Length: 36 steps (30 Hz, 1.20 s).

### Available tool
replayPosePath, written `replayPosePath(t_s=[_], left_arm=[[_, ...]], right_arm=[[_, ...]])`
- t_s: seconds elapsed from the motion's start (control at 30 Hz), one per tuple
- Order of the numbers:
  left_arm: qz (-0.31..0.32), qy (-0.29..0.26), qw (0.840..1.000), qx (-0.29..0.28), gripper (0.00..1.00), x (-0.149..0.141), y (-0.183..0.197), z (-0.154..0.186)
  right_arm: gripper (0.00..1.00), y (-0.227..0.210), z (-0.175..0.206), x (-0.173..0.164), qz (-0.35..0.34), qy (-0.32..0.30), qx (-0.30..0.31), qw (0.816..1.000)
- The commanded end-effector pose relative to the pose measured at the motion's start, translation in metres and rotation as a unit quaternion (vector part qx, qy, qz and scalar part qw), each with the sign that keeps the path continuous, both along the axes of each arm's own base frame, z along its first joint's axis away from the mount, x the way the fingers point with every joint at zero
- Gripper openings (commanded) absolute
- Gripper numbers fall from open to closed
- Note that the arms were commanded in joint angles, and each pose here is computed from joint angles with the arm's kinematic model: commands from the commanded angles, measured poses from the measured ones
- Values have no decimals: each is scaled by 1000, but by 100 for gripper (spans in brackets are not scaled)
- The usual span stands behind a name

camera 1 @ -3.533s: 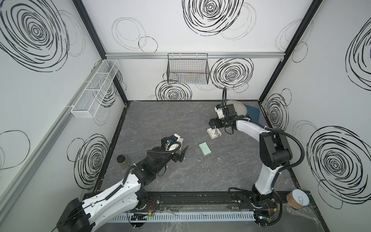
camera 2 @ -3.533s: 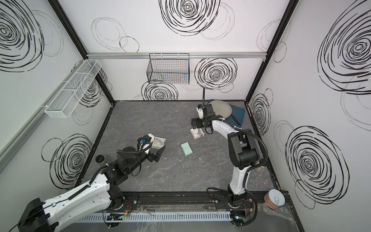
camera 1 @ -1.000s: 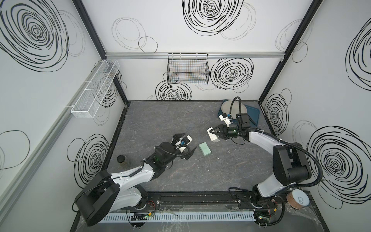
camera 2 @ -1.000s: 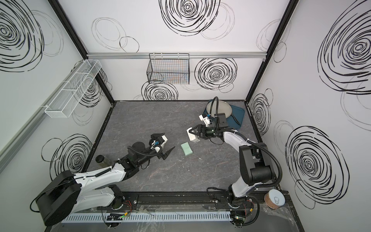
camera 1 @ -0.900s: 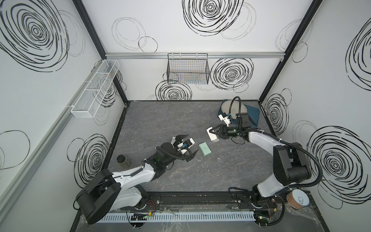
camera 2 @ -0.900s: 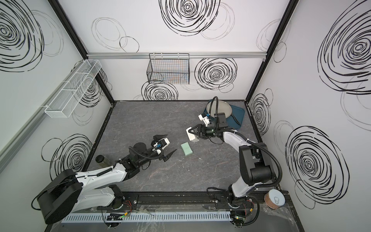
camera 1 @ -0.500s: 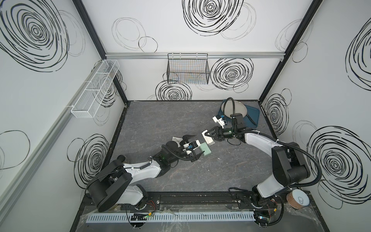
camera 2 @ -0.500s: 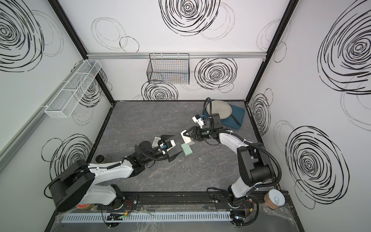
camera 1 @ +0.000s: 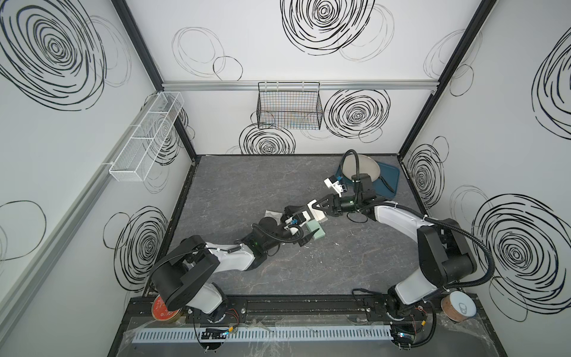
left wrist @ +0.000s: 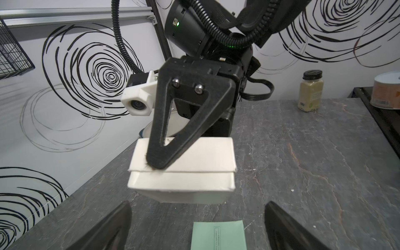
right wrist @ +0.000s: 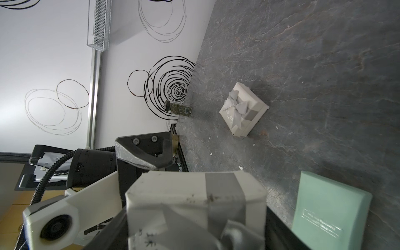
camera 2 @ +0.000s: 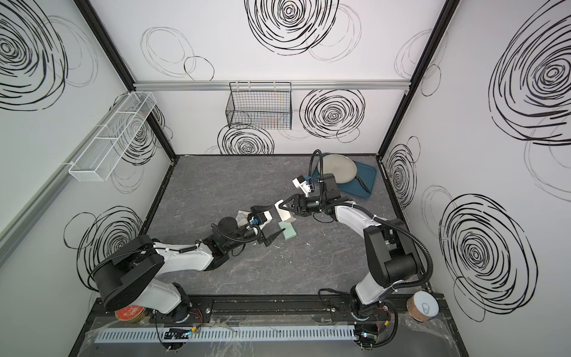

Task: Take the rings out of the lift-off lid box
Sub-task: Open the lid on the jewelry box.

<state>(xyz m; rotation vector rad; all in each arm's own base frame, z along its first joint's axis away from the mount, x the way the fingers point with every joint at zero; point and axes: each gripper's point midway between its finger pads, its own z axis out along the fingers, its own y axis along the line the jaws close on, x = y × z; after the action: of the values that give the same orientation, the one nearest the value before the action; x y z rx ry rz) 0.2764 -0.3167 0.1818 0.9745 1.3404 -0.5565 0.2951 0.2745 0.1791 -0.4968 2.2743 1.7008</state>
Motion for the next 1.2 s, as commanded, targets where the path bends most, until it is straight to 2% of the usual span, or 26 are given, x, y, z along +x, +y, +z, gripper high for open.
replayPosePath(t_s=[0.0,0.53,0.87,1.17], left_arm=[[15,-19,999,-39,97,7,-1,20],[8,-2,999,-49,92,17,4,7],[-37,8,997,-63,88,10,-4,5],[-32,14,998,-60,81,14,-5,1]], right_arm=[[77,6,14,2,7,-22,15,1000],[76,9,19,-6,26,-23,26,999],[76,14,18,-7,35,-21,26,999],[76,16,14,-7,39,-17,22,999]])
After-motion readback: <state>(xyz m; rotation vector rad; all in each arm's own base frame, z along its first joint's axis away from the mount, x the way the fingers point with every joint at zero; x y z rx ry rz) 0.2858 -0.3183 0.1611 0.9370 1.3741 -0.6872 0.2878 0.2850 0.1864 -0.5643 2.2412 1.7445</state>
